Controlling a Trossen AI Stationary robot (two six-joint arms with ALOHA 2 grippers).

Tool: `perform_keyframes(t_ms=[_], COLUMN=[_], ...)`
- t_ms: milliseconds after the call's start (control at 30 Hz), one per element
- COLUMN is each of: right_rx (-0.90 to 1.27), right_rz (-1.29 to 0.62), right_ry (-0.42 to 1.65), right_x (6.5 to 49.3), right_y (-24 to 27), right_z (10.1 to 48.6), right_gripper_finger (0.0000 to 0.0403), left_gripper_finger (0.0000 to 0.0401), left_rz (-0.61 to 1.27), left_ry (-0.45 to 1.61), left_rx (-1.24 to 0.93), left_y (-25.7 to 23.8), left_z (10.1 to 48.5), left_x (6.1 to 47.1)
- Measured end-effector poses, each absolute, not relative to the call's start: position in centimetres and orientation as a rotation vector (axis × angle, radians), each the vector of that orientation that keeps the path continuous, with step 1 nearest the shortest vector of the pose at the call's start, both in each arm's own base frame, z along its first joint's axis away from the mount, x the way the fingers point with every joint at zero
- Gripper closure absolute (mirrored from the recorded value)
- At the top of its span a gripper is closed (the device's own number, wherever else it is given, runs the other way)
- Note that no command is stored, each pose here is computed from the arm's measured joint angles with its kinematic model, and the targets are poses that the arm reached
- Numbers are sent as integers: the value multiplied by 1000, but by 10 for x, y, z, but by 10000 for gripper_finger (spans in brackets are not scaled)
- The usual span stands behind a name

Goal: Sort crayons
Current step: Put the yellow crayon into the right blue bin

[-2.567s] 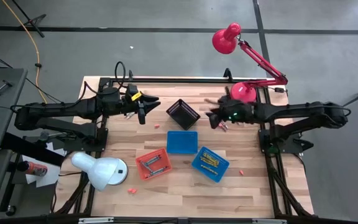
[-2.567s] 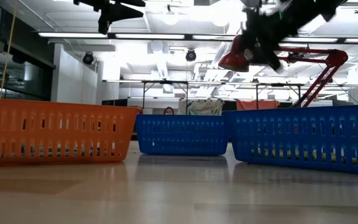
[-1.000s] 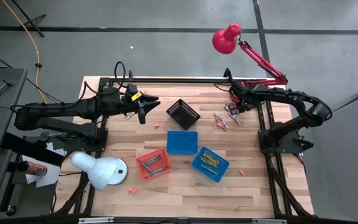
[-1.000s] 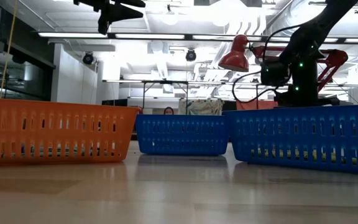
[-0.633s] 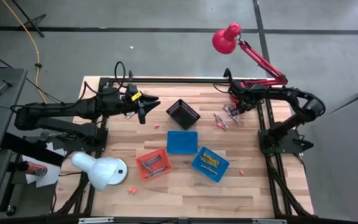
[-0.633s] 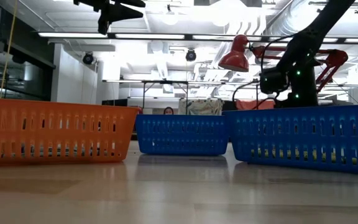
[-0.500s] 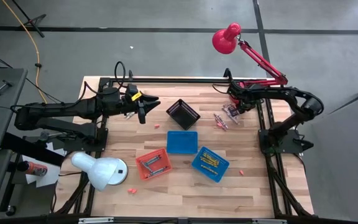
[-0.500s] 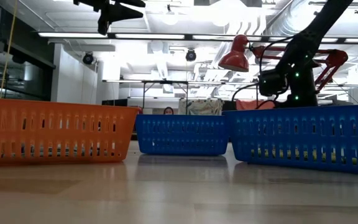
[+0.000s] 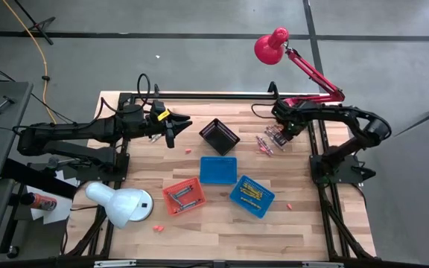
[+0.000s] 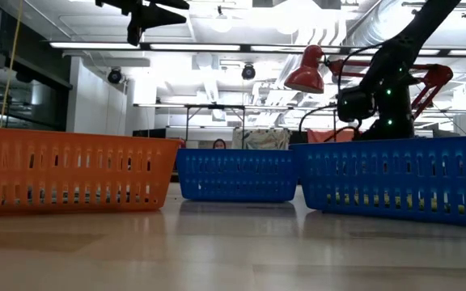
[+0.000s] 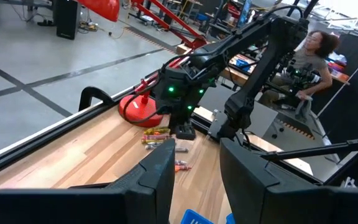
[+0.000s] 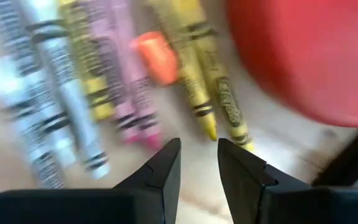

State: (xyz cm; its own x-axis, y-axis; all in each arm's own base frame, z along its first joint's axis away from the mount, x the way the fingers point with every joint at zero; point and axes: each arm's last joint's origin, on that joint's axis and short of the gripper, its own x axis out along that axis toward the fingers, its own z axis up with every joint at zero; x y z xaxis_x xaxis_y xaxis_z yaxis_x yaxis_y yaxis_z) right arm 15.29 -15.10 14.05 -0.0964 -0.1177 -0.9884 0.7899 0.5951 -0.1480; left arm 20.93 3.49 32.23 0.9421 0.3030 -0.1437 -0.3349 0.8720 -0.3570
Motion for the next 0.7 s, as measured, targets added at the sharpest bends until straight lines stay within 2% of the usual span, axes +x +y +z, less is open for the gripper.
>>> perform_keyframes(t_ms=[700], right_rx=[523], right_rz=[-822], right_ry=[1352], right_x=[158], right_y=[-158], right_z=[149], right_gripper_finger=[300], left_gripper_finger=[288], left_rz=[335], left_ry=[80], left_rx=[-413], left_y=[35], left_z=[322], left_x=[209])
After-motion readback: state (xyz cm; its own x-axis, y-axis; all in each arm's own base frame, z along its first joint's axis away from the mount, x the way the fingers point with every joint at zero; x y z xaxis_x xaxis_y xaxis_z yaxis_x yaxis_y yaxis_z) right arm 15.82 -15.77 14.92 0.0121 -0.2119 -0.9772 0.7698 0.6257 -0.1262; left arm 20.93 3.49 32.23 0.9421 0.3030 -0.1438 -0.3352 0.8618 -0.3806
